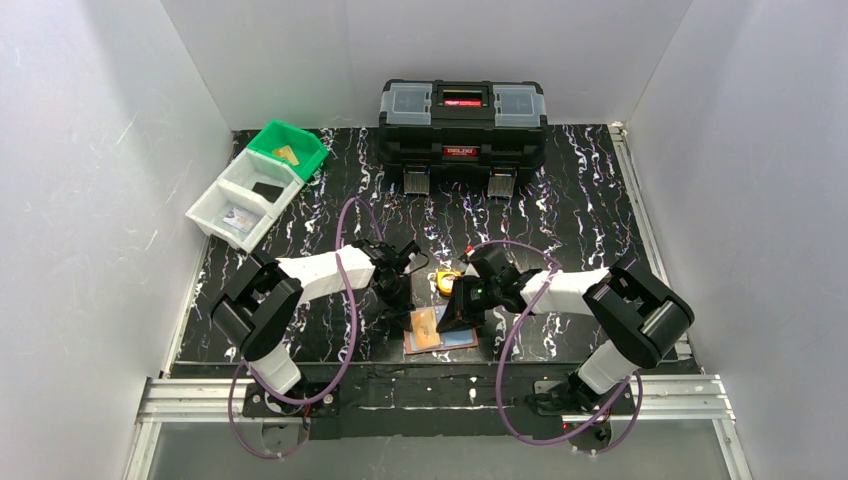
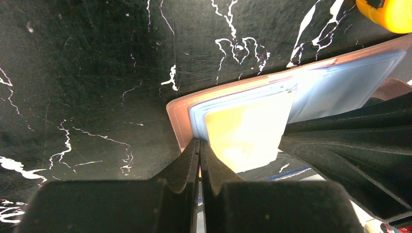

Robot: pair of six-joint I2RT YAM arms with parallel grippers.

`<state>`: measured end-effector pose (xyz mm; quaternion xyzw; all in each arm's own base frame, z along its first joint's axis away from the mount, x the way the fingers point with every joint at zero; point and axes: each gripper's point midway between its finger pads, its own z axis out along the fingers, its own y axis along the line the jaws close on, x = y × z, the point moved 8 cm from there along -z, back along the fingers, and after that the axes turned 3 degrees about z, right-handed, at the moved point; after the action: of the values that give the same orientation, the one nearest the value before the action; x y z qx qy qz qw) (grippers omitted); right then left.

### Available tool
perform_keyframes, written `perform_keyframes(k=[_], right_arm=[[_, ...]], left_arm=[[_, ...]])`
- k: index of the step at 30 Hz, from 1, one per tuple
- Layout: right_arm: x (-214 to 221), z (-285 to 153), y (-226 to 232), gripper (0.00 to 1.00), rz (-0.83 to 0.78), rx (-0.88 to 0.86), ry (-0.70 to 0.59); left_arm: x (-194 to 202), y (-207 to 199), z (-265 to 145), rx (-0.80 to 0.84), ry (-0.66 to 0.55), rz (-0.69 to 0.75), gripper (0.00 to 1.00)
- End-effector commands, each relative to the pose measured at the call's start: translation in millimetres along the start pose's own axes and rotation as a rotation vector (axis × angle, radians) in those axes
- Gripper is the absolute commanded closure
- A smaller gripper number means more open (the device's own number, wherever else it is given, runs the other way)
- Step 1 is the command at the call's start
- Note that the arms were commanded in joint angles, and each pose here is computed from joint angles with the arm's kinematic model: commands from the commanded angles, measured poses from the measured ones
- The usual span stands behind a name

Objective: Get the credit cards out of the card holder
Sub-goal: Remove the credit card from the card holder.

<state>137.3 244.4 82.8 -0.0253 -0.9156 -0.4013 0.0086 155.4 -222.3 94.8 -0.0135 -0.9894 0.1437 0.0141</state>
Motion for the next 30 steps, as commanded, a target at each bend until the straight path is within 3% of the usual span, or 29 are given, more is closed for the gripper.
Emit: perform_keyframes(k=[1, 25, 30], right_arm=[[-7.7, 1.8, 13.6, 0.8, -0.02, -0.053, 0.006], [-7.3, 7.4, 21.3, 0.8, -0.026, -0.099, 0.033], [-6.8, 6.4, 22.9, 0.91, -0.035, -0.099, 0.03]], left_arm=[[10.7, 19.8, 25.0, -0.112, 0.053, 0.005, 1.0], [9.3, 17.1, 28.8, -0.096, 0.065, -0.002, 1.0], [9.1, 17.5, 28.7, -0.101, 0.061, -0.002, 1.0]])
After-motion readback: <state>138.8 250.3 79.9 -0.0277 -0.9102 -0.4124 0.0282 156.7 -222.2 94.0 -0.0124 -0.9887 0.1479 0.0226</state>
